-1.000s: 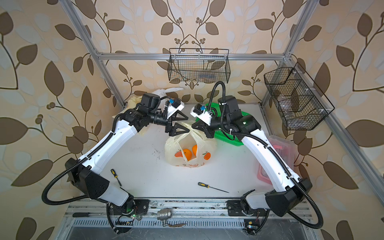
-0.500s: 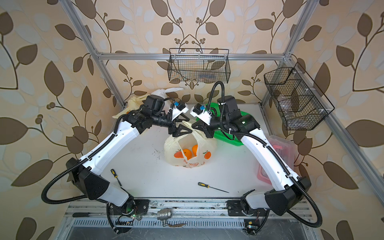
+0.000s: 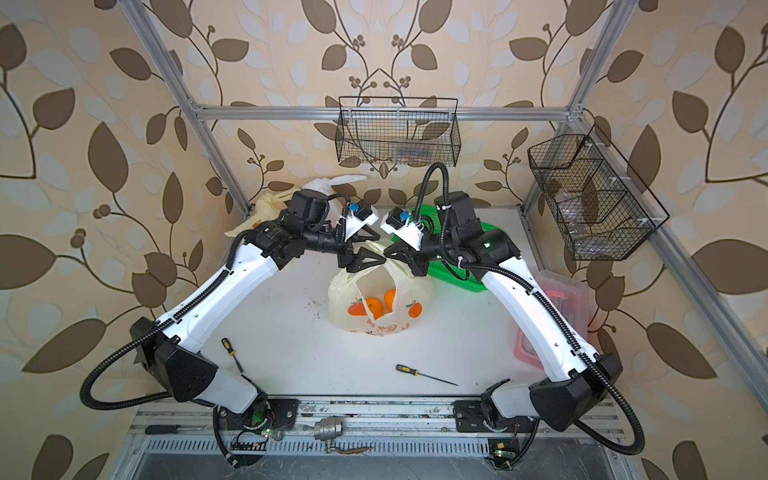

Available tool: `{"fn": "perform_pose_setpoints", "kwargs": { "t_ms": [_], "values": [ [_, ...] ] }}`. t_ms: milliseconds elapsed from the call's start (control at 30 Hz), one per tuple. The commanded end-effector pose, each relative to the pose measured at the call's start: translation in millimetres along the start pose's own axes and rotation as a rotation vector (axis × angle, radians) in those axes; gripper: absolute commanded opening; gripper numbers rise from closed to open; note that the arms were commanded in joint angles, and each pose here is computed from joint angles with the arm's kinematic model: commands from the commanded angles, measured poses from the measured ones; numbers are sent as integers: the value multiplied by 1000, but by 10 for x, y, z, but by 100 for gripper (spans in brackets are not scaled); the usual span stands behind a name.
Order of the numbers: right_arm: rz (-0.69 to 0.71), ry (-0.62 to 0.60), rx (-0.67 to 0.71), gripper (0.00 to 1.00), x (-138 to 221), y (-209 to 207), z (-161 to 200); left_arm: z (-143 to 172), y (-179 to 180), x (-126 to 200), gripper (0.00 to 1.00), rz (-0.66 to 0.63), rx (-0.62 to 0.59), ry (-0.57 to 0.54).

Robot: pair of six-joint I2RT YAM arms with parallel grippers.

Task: Place the oranges into plastic bags & tie knots
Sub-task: Tie the plastic bag at the center of the board.

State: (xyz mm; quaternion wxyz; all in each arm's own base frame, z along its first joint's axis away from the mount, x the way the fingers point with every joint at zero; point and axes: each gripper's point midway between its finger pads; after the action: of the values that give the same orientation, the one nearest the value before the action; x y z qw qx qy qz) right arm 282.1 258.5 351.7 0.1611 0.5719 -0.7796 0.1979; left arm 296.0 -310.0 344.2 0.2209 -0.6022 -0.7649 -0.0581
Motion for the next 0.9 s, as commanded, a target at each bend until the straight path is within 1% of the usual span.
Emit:
{"fn": "perform_pose_setpoints", "kwargs": {
  "t_ms": [0,167,267,400,600,667,767,867],
  "values": [
    [8,-6,6,0,90,33,-80,-191,-171,124,78,29,-58,-45],
    [17,-13,15,0,134,38,-107,-225,-183,134,84,31,-65,-54],
    [24,-14,16,0,157,37,-115,-240,-183,134,84,31,-69,-58],
    [32,-16,21,0,187,41,-125,-233,-183,127,81,33,-68,-54],
    [35,-21,24,0,210,47,-139,-245,-170,121,82,30,-69,-57],
    [35,-21,23,0,209,46,-137,-238,-176,112,79,36,-68,-55],
    [38,-17,22,0,204,39,-126,-232,-191,116,72,44,-69,-51],
    [35,-18,23,0,197,38,-127,-194,-199,111,68,48,-66,-38]
  ]
}}
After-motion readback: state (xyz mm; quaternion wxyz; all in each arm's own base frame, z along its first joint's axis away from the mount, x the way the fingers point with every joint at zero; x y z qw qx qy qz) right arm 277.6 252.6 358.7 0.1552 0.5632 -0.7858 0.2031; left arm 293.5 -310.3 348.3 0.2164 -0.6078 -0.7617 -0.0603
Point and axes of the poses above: each gripper's point midway between its finger pads, its own x axis back along the fingers, its own y axis along the line the jaws close on, z = x × y, and after that the axes turned 6 degrees about x, right-handed
